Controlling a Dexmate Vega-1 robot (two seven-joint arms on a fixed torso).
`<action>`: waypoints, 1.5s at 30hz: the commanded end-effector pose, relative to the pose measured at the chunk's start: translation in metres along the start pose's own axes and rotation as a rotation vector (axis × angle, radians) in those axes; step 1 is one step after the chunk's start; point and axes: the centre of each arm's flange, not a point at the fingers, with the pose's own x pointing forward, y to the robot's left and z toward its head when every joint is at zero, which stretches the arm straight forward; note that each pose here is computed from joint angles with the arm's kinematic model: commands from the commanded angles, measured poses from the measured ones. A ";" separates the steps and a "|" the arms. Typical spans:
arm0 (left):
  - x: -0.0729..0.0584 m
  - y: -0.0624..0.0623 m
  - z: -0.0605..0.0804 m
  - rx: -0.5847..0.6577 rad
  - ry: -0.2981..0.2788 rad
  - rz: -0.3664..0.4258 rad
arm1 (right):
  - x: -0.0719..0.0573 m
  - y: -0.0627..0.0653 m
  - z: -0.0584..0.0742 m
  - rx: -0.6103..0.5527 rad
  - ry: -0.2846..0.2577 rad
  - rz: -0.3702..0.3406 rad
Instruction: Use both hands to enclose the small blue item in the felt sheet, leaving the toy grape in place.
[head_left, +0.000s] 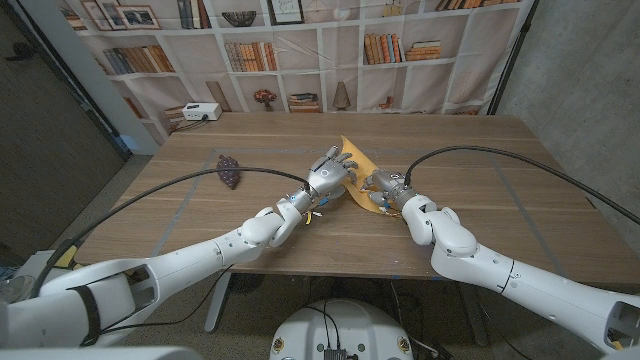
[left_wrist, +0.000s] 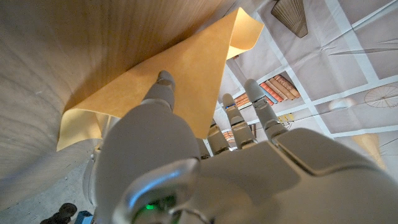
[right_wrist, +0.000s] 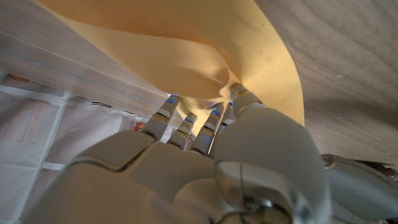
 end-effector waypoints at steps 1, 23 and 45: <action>0.010 0.000 -0.007 -0.027 0.087 0.019 | 0.001 0.000 0.000 0.008 0.003 0.005; 0.048 -0.026 -0.004 -0.143 0.165 0.164 | -0.003 0.000 -0.007 0.021 0.014 0.019; 0.065 -0.055 0.010 -0.242 0.113 -0.001 | -0.010 -0.015 -0.023 0.099 -0.026 0.115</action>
